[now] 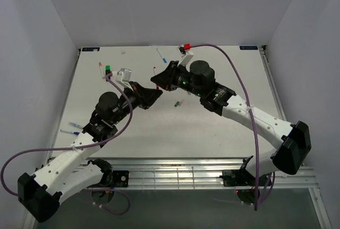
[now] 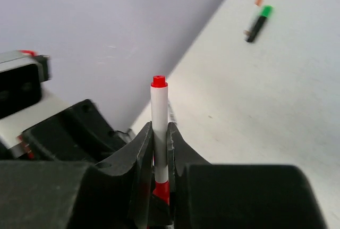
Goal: Open the pen caps
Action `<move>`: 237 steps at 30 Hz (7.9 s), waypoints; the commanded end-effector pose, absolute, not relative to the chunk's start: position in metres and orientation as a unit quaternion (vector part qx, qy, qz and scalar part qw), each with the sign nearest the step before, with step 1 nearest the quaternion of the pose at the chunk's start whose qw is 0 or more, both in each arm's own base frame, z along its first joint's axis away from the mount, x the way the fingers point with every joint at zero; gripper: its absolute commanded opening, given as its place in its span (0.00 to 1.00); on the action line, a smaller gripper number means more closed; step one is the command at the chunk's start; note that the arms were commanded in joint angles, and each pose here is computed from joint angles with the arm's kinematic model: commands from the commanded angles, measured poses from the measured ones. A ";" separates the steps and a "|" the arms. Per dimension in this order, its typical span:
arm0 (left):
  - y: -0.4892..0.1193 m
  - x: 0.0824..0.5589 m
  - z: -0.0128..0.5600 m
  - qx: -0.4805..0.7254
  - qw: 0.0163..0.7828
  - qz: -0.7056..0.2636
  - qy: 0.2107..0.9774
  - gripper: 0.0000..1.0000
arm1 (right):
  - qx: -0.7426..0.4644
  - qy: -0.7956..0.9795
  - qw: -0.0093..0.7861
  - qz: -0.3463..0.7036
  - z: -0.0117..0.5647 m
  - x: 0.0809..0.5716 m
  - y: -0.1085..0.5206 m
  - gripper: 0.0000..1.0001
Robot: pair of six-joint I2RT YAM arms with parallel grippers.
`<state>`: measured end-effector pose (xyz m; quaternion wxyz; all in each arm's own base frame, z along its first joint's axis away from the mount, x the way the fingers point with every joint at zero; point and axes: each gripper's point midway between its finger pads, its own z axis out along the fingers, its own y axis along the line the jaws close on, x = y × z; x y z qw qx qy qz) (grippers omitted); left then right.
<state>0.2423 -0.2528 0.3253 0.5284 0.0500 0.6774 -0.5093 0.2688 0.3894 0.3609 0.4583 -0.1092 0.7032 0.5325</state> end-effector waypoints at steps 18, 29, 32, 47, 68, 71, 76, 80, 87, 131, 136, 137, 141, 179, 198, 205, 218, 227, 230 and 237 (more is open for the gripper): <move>-0.269 0.212 0.224 0.140 0.436 -0.456 0.763 0.00 | -0.066 0.784 0.388 0.480 0.262 0.334 0.306 0.08; -0.268 0.308 0.168 0.085 0.415 -0.314 0.850 0.00 | -0.109 0.877 0.416 0.216 0.163 0.413 0.208 0.08; -0.269 0.325 0.143 0.084 0.382 -0.331 0.859 0.00 | -0.111 0.884 0.403 0.208 0.143 0.431 0.193 0.08; -0.299 0.372 0.076 0.104 0.317 -0.375 0.865 0.13 | -0.128 0.901 0.346 0.229 0.068 0.482 0.187 0.09; -0.295 0.374 0.039 0.079 0.286 -0.357 0.886 0.38 | -0.133 0.905 0.307 0.261 0.031 0.467 0.197 0.32; -0.294 0.375 0.040 0.077 0.289 -0.354 0.886 0.40 | -0.135 0.904 0.306 0.267 0.030 0.464 0.200 0.35; -0.287 0.377 0.050 0.067 0.304 -0.347 0.885 0.44 | -0.136 0.900 0.312 0.272 0.037 0.464 0.204 0.37; -0.278 0.378 0.067 0.059 0.326 -0.336 0.881 0.49 | -0.128 0.898 0.334 0.257 0.052 0.469 0.199 0.40; -0.261 0.381 0.120 0.052 0.386 -0.332 0.859 0.98 | -0.129 0.885 0.398 0.206 0.100 0.492 0.191 0.51; -0.166 0.406 0.203 -0.184 0.511 -0.210 0.813 0.98 | -0.317 0.721 0.583 0.196 0.101 0.640 0.372 0.77; -0.167 0.405 0.209 -0.185 0.516 -0.221 0.806 0.98 | -0.312 0.719 0.584 0.210 0.097 0.642 0.377 0.76; -0.166 0.404 0.208 -0.185 0.516 -0.221 0.806 0.98 | -0.311 0.719 0.584 0.213 0.097 0.642 0.378 0.76; -0.159 0.405 0.206 -0.201 0.516 -0.210 0.806 0.98 | -0.304 0.721 0.585 0.213 0.098 0.645 0.378 0.75; -0.237 0.651 0.131 0.119 0.479 -0.498 0.713 0.00 | -0.130 0.703 0.658 0.235 0.250 0.448 0.202 0.76; -0.280 0.686 0.110 0.058 0.568 -0.442 0.692 0.02 | -0.137 0.698 0.666 0.226 0.237 0.414 0.186 0.76; -0.277 0.699 0.098 0.037 0.591 -0.406 0.696 0.00 | -0.143 0.690 0.673 0.224 0.240 0.406 0.184 0.76; -0.262 0.707 0.087 0.020 0.595 -0.383 0.707 0.00 | -0.139 0.686 0.678 0.225 0.243 0.402 0.180 0.76; -0.263 0.705 0.074 0.019 0.580 -0.381 0.720 0.00 | -0.136 0.675 0.688 0.230 0.254 0.396 0.178 0.76; -0.263 0.704 0.068 0.027 0.576 -0.370 0.728 0.00 | -0.133 0.672 0.690 0.233 0.256 0.394 0.178 0.76; -0.254 0.694 0.051 0.036 0.550 -0.333 0.765 0.00 | -0.129 0.668 0.693 0.240 0.258 0.390 0.178 0.76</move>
